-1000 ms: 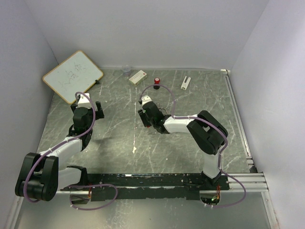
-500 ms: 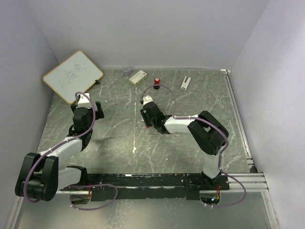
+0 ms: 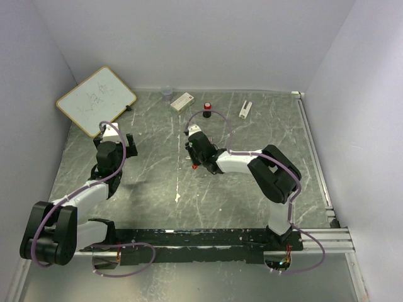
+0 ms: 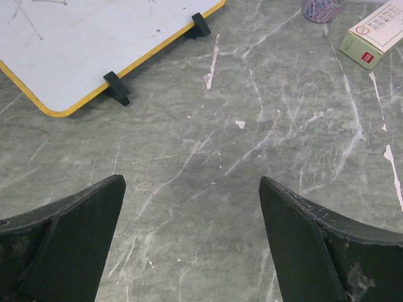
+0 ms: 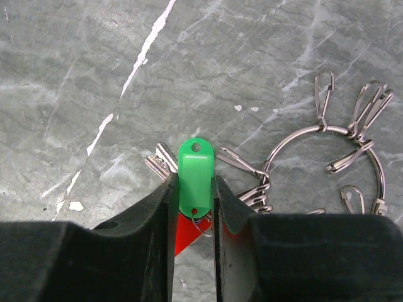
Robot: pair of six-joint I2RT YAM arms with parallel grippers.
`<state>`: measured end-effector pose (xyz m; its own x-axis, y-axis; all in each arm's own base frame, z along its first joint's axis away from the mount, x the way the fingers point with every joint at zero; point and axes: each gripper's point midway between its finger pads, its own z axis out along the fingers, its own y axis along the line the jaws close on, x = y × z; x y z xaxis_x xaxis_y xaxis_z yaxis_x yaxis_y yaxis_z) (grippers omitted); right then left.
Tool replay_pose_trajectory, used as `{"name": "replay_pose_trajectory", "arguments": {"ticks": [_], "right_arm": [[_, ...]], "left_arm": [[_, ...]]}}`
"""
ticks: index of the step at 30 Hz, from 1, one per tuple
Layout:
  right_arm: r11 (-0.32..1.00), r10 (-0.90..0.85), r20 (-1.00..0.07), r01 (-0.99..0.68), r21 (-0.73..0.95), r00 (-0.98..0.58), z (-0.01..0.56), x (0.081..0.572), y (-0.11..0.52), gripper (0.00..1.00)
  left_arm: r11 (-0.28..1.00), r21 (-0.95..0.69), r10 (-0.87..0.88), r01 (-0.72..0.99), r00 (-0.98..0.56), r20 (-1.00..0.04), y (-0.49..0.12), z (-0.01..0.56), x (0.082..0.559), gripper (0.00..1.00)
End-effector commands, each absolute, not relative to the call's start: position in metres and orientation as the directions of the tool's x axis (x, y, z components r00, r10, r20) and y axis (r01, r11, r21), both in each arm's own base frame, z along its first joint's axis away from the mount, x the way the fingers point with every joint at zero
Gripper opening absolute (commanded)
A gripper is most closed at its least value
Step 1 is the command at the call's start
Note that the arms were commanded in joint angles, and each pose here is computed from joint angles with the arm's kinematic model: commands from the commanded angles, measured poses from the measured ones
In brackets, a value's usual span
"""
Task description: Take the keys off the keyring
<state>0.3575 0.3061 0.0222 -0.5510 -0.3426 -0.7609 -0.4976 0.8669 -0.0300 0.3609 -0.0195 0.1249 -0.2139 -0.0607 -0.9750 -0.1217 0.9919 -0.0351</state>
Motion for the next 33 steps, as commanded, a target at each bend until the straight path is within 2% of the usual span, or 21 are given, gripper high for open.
{"name": "replay_pose_trajectory", "arguments": {"ticks": [1,13,15,17,19,23,28,30,31,33], "right_arm": [[0.864,-0.331,-0.759,-0.503,-0.005,-0.561,0.034,0.351,0.305,0.00],[0.850,-0.231,-0.873,-0.525,0.034,-0.430,0.135,0.345,0.311,0.00],[0.854,-0.243,-0.866,-0.519,0.022,-0.437,0.134,0.344,0.308,0.02],[0.864,-0.261,-0.852,-0.503,0.003,-0.454,0.124,0.343,0.301,0.15],[0.872,-0.284,-0.830,-0.489,-0.015,-0.480,0.109,0.340,0.295,0.21],[0.883,-0.314,-0.785,-0.467,-0.036,-0.534,0.077,0.332,0.282,0.24],[0.880,-0.330,-0.770,-0.474,-0.041,-0.546,0.064,0.329,0.281,0.26],[0.875,-0.340,-0.766,-0.482,-0.045,-0.546,0.060,0.329,0.281,0.37],[0.873,-0.347,-0.763,-0.486,-0.049,-0.546,0.058,0.329,0.281,0.49],[0.871,-0.355,-0.758,-0.489,-0.055,-0.546,0.054,0.328,0.281,0.88]], "left_arm": [[0.991,-0.067,-0.084,-0.119,-0.150,-0.985,-0.023,0.145,0.369,0.99],[0.992,-0.065,-0.082,-0.105,-0.159,-0.984,-0.026,0.142,0.371,0.99],[0.993,-0.065,-0.080,-0.099,-0.160,-0.984,-0.027,0.142,0.372,0.99],[0.993,-0.066,-0.080,-0.093,-0.161,-0.984,-0.028,0.142,0.372,0.99],[0.993,-0.065,-0.080,-0.096,-0.162,-0.984,-0.028,0.142,0.371,0.99],[0.993,-0.066,-0.081,-0.098,-0.157,-0.984,-0.027,0.143,0.370,0.99],[0.993,-0.065,-0.080,-0.098,-0.159,-0.984,-0.027,0.143,0.370,0.99],[0.993,-0.064,-0.080,-0.100,-0.160,-0.984,-0.026,0.142,0.370,0.99],[0.993,-0.064,-0.080,-0.102,-0.160,-0.984,-0.026,0.142,0.370,0.99],[0.993,-0.065,-0.080,-0.103,-0.158,-0.984,-0.026,0.143,0.370,0.99]]}}
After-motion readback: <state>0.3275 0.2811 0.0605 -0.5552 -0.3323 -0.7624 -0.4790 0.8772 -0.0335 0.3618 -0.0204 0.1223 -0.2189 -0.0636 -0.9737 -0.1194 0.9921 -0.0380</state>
